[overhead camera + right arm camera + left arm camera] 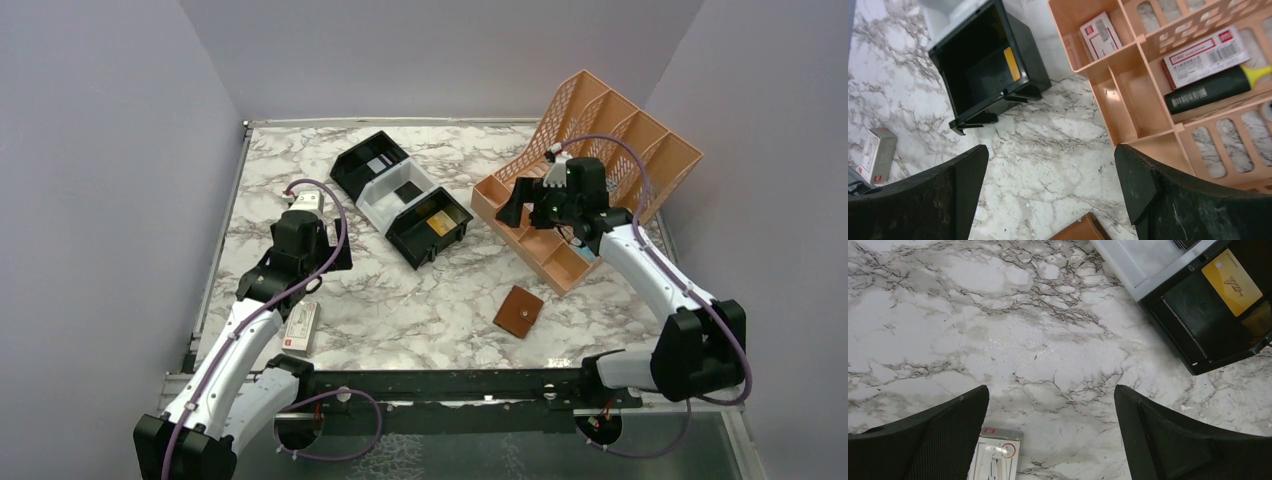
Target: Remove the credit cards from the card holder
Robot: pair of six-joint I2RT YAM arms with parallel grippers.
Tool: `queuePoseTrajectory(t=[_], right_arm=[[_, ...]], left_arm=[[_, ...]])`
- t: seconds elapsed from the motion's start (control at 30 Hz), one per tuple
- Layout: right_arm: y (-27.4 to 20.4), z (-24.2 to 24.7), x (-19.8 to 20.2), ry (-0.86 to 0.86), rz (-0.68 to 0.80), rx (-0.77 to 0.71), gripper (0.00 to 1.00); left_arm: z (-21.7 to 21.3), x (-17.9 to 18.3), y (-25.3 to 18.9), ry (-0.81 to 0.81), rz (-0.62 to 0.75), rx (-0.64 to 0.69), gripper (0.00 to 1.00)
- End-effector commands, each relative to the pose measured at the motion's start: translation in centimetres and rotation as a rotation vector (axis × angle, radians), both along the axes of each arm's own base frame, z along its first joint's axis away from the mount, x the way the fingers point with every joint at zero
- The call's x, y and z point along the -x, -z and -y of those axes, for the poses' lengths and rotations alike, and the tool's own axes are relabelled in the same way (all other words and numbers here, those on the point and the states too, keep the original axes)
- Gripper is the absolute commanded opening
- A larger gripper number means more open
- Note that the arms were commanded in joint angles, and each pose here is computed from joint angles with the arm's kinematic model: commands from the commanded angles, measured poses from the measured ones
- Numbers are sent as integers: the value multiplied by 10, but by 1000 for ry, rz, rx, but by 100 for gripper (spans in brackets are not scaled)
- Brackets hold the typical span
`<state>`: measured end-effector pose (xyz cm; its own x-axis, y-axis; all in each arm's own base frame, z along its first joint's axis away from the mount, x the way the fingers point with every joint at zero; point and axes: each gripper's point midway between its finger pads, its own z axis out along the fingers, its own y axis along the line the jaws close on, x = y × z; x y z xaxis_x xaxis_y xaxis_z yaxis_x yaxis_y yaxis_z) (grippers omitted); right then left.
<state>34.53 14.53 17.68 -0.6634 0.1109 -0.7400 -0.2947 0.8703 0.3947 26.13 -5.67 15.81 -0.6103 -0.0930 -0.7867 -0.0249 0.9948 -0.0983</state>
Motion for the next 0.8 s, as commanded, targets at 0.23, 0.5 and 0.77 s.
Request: queuePoseTrajectory(t=[0.23,0.5,0.77], right_arm=[[59,-5,-22,10,-172,56,98],[64,-30,-46,-11,-163,55,95],[68,-37,-83,43,-140,52,95]], left_arm=[[-6,-10,-13,-41,105,13,99],[-9,-11,-15,-56,119,11,99],[-9,-12,-13,-57,110,9,99]])
